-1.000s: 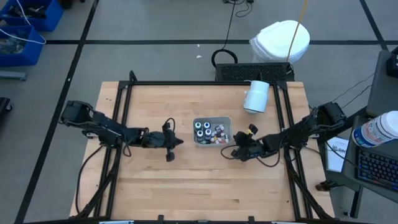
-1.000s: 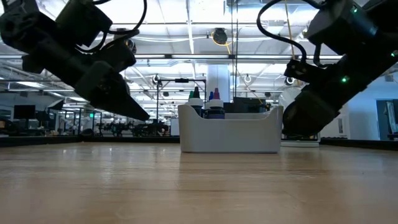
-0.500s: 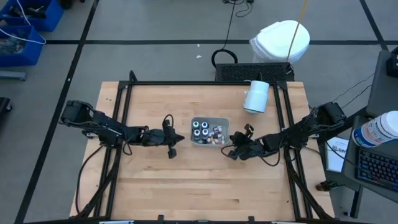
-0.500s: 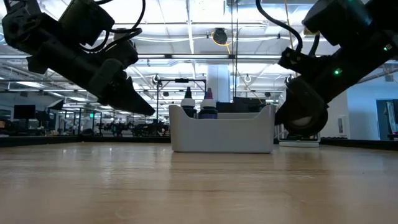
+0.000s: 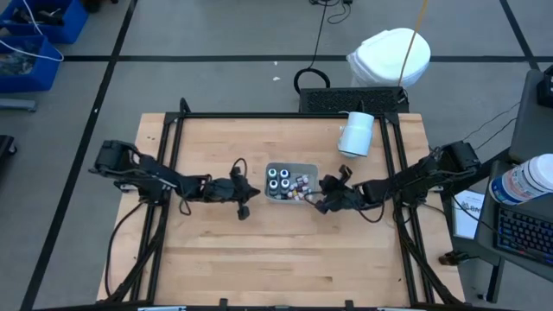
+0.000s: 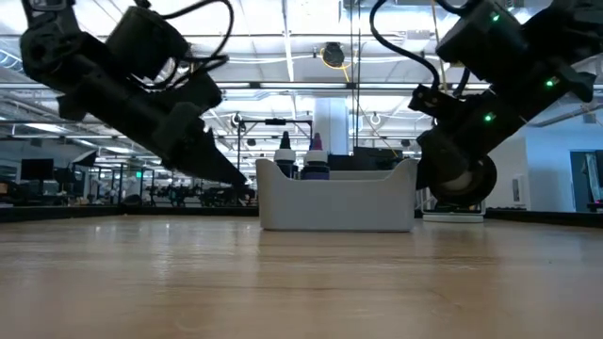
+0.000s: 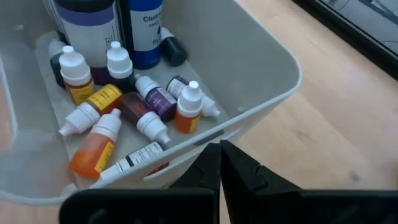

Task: Pick & Place food coloring
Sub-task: Adjust the gray bin, then return to Home Position

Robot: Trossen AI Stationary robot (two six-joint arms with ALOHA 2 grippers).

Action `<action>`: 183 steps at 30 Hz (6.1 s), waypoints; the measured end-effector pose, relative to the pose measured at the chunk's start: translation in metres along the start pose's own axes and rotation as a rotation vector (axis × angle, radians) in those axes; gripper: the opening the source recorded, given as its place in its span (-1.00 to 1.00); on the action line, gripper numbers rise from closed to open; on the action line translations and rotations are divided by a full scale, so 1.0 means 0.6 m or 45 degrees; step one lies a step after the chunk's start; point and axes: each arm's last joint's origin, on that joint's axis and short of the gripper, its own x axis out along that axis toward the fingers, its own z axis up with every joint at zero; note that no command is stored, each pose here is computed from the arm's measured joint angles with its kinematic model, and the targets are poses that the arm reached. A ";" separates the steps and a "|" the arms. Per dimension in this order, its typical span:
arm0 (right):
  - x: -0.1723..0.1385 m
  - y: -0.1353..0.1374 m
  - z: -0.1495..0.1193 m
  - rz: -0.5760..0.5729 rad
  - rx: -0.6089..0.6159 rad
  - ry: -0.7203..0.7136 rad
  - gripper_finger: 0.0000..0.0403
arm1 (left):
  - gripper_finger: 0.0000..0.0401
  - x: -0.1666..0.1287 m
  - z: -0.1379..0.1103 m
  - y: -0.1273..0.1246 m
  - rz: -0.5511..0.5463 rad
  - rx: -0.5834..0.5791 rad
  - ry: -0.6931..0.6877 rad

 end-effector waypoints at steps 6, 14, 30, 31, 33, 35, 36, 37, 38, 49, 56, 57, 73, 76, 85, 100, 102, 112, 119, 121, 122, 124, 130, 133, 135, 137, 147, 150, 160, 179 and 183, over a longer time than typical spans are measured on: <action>0.010 -0.008 0.008 0.027 0.002 0.011 -1.00 | -0.99 0.035 -0.004 0.000 -0.002 0.028 0.090; 0.027 -0.007 0.001 0.054 -0.010 0.048 -1.00 | -0.99 0.048 -0.001 -0.001 0.006 0.037 0.141; 0.033 0.009 -0.014 0.127 0.033 0.091 -1.00 | -0.98 0.047 -0.003 0.000 0.026 0.054 0.171; 0.032 0.010 -0.014 0.132 0.028 0.091 -1.00 | -0.98 0.047 -0.004 0.001 0.028 0.056 0.180; 0.030 0.011 -0.015 0.138 0.020 0.099 -1.00 | -0.99 0.047 -0.007 0.001 0.034 0.063 0.208; 0.023 0.009 -0.016 0.128 0.009 0.117 -1.00 | -0.98 0.043 -0.008 0.003 0.041 0.070 0.238; 0.020 0.007 -0.016 0.116 0.009 0.122 -1.00 | -0.97 0.041 -0.006 0.003 0.049 0.068 0.240; 0.016 0.006 -0.016 0.108 0.001 0.128 -1.00 | -0.97 0.038 -0.004 0.004 0.062 0.063 0.237; 0.012 0.003 -0.015 0.100 -0.011 0.136 -1.00 | -0.97 0.035 -0.002 0.005 0.078 0.065 0.243; -0.061 -0.013 0.021 0.244 -0.197 0.024 -1.00 | -0.98 -0.020 0.029 -0.010 0.047 0.238 0.246; -0.128 -0.040 0.060 0.509 -0.396 -0.197 -1.00 | -0.98 -0.104 0.076 -0.014 -0.130 0.638 0.126; -0.136 -0.046 0.064 0.543 -0.406 -0.226 -1.00 | -0.98 -0.119 0.084 -0.011 -0.145 0.658 0.098; -0.171 -0.128 0.012 0.778 -0.231 -0.709 -1.00 | -0.99 -0.277 0.057 0.058 -0.332 0.618 -0.513; -0.169 -0.149 0.000 0.735 -0.153 -0.759 -1.00 | -0.99 -0.288 0.046 0.070 -0.302 0.577 -0.584; -0.180 -0.182 -0.022 0.759 -0.055 -0.883 -1.00 | -0.99 -0.313 0.031 0.081 -0.323 0.511 -0.745; -0.167 -0.184 -0.056 0.769 0.013 -0.943 -1.00 | -1.00 -0.266 -0.044 0.084 -0.346 0.529 -0.761; -0.169 -0.185 -0.055 0.771 0.021 -0.961 -1.00 | -1.00 -0.265 -0.046 0.084 -0.401 0.533 -0.748; -0.163 -0.185 -0.061 0.740 0.039 -0.881 -1.00 | -1.00 -0.264 -0.046 0.092 -0.430 0.512 -0.735; -0.165 -0.186 -0.058 0.691 -0.013 -0.932 -1.00 | -0.93 -0.263 -0.045 0.096 -0.393 0.444 -0.718; -0.166 -0.188 -0.055 0.652 0.000 -0.957 -1.00 | -0.88 -0.263 -0.045 0.098 -0.351 0.433 -0.713; -0.166 -0.189 -0.055 0.625 -0.003 -0.967 -1.00 | -0.86 -0.262 -0.045 0.099 -0.330 0.429 -0.712; -0.166 -0.190 -0.054 0.592 0.008 -0.972 -1.00 | -0.83 -0.262 -0.045 0.100 -0.299 0.420 -0.709; -0.169 -0.192 -0.051 0.585 0.032 -0.995 -1.00 | -0.80 -0.262 -0.045 0.101 -0.275 0.383 -0.705; -0.169 -0.192 -0.051 0.586 0.034 -0.994 -1.00 | -0.80 -0.262 -0.045 0.101 -0.274 0.386 -0.706; -0.169 -0.192 -0.051 0.586 0.033 -0.994 -1.00 | -0.80 -0.262 -0.045 0.101 -0.275 0.384 -0.706; -0.169 -0.192 -0.051 0.586 0.034 -0.994 -1.00 | -0.79 -0.262 -0.045 0.101 -0.275 0.384 -0.707; -0.168 -0.192 -0.051 0.587 0.034 -0.993 -1.00 | -0.79 -0.262 -0.044 0.101 -0.273 0.388 -0.709; -0.168 -0.191 -0.051 0.587 0.033 -0.993 -1.00 | -0.79 -0.262 -0.044 0.101 -0.275 0.381 -0.708; -0.168 -0.191 -0.051 0.587 0.033 -0.993 -1.00 | -0.79 -0.262 -0.044 0.101 -0.274 0.383 -0.710; -0.168 -0.191 -0.051 0.588 0.032 -0.993 -1.00 | -0.79 -0.262 -0.044 0.101 -0.273 0.386 -0.711; -0.168 -0.191 -0.051 0.588 0.033 -0.993 -1.00 | -0.79 -0.262 -0.044 0.101 -0.273 0.386 -0.711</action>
